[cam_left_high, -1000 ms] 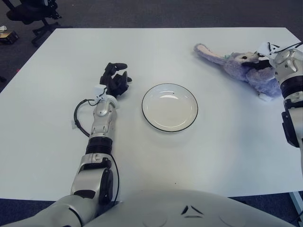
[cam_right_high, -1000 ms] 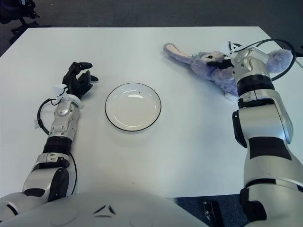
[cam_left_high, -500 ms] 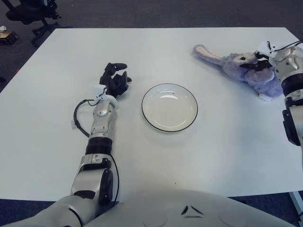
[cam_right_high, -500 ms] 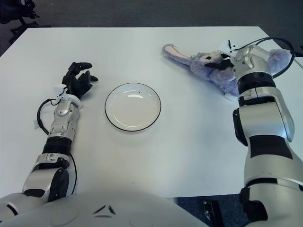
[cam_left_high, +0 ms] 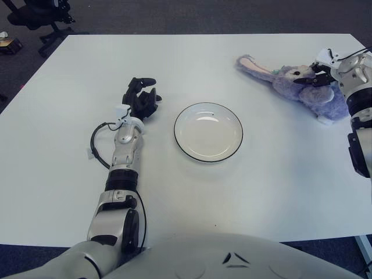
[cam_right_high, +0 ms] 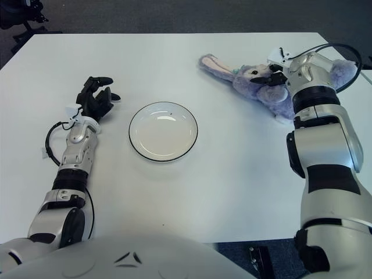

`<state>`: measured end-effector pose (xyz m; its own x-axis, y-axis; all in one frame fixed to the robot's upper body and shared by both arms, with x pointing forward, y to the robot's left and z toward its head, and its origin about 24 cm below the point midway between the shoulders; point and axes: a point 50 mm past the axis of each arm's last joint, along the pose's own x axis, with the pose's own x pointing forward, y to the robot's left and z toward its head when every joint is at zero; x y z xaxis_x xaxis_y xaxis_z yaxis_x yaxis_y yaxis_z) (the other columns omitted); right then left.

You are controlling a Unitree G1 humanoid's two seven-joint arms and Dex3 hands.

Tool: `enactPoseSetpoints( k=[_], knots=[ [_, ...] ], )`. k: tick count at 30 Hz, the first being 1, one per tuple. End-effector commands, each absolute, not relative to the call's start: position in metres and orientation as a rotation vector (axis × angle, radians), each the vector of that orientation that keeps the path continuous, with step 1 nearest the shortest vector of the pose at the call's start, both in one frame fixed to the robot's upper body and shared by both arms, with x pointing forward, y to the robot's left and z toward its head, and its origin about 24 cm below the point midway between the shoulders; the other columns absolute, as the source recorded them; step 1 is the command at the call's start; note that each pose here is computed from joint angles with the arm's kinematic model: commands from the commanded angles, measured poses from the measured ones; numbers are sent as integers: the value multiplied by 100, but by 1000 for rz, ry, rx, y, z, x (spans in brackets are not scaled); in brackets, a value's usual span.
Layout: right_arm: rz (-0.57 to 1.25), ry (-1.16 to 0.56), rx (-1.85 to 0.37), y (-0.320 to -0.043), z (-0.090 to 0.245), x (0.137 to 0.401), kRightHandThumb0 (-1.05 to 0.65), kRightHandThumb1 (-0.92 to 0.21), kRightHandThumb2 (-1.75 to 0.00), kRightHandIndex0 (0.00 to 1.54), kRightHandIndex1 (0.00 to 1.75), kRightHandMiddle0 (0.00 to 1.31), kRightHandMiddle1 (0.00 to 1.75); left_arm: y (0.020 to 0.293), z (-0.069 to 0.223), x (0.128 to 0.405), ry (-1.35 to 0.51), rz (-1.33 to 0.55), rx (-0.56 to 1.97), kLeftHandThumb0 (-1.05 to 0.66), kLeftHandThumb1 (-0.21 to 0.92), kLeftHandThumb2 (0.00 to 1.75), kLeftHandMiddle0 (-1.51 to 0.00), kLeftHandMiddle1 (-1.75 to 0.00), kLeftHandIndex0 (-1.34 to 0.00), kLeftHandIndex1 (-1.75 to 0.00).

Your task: Put the doll into the plate.

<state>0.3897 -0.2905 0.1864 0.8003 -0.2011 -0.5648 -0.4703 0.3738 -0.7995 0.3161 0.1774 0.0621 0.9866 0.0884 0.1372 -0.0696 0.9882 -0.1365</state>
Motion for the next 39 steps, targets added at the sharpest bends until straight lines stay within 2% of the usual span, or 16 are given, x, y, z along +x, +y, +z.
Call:
enactPoseSetpoints(
  k=[1,8,13,24,29,32,35,37,39],
  knots=[
    [228,652,-1201,-291,191,388,-97,-92,-31,25,2,27,1,178,47,311,-69,95,-135,-1,68,68,-57,-153,-39,-139],
    [240,653,-1202,-291,192,388,-97,-92,-31,26,2,27,1,178,47,311,-69,96,-135,-1,68,68,-57,-153,-39,-139],
    [344,639,-1265,-289,196,384,-94,-92,-30,30,3,27,1,177,47,311,-67,95,-136,-1,68,68,-57,-153,-39,-139],
    [342,639,-1322,-289,195,382,-91,-92,-28,33,2,26,1,176,47,310,-66,96,-136,-1,68,69,-58,-153,-39,-139],
    [269,626,-1422,-288,191,380,-73,-92,-16,51,3,49,8,176,48,309,-66,98,-136,-1,67,69,-58,-153,-39,-139],
    [232,622,-1449,-287,189,379,-64,-92,-10,57,3,55,10,176,48,309,-66,98,-136,-1,67,69,-58,-153,-39,-140],
    [185,610,-1574,-284,185,378,-55,-92,-6,70,7,64,13,176,48,309,-66,99,-136,-1,67,69,-58,-153,-39,-140],
    [165,582,-1744,-282,183,378,-52,-92,-6,76,10,67,14,175,48,309,-66,99,-135,-1,67,69,-58,-153,-39,-140],
    [149,546,-1886,-280,181,376,-50,-92,-4,74,33,69,21,175,48,309,-66,99,-135,-1,67,69,-58,-153,-39,-140]
  ],
)
